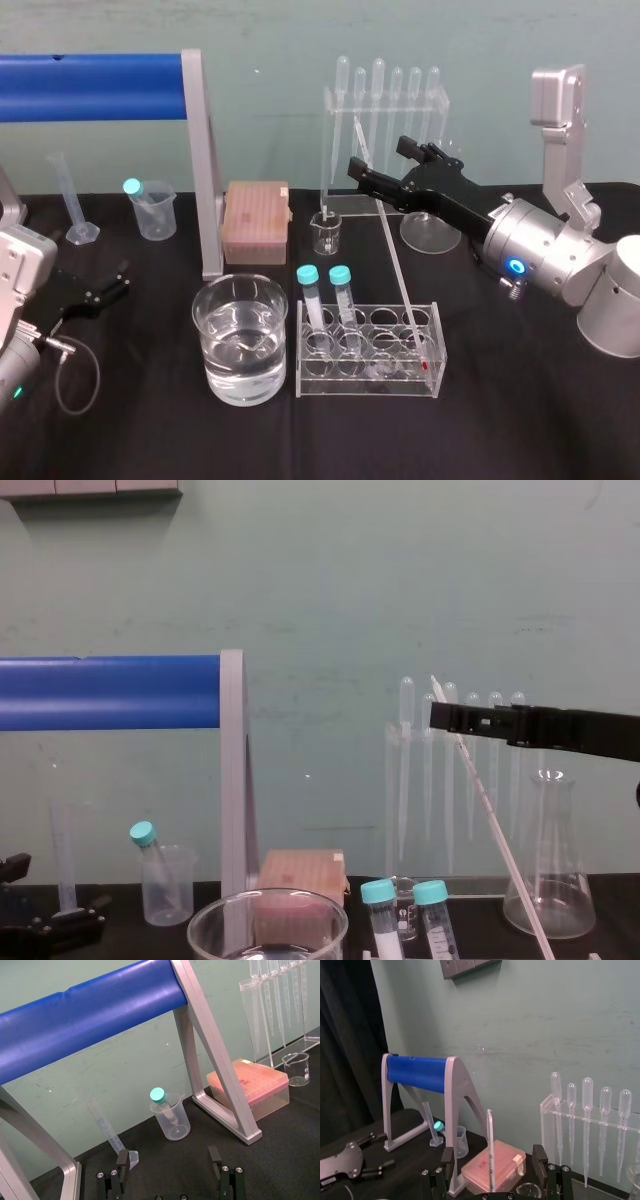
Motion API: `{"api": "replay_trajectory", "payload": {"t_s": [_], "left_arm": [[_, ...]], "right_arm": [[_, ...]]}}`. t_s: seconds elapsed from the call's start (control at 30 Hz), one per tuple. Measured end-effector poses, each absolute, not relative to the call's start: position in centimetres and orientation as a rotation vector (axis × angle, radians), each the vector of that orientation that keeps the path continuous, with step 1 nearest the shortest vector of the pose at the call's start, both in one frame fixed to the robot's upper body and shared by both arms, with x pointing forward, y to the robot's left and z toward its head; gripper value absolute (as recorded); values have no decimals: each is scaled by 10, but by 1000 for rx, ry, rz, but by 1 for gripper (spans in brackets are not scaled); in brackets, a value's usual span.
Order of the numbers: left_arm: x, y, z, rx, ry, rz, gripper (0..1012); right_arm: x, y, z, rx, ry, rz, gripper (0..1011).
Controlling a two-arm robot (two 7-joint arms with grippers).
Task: Hold the thermometer with one hand and immerse one end into the beaker, then reinsert it into the test tube rack.
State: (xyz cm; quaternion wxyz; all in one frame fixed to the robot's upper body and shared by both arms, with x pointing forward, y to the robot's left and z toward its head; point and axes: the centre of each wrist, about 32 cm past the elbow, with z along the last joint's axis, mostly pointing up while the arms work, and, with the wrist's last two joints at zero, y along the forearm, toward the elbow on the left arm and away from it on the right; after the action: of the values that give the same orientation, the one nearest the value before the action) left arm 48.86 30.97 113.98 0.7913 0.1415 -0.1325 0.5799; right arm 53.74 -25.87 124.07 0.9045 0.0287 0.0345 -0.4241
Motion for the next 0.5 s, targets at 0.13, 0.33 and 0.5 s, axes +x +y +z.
{"api": "replay_trajectory", "payload": {"t_s": [0.13, 0.33, 0.5], "left_arm": [[489, 310, 1140, 304, -285, 1248, 1008], [489, 310, 1140, 305, -285, 1248, 1008], [489, 310, 1140, 305, -285, 1248, 1008]], "right_arm": [[540, -261, 1243, 33, 67, -872, 1003], [546, -262, 1244, -4, 67, -856, 1003], [549, -260, 1243, -27, 73, -839, 1003]]}}
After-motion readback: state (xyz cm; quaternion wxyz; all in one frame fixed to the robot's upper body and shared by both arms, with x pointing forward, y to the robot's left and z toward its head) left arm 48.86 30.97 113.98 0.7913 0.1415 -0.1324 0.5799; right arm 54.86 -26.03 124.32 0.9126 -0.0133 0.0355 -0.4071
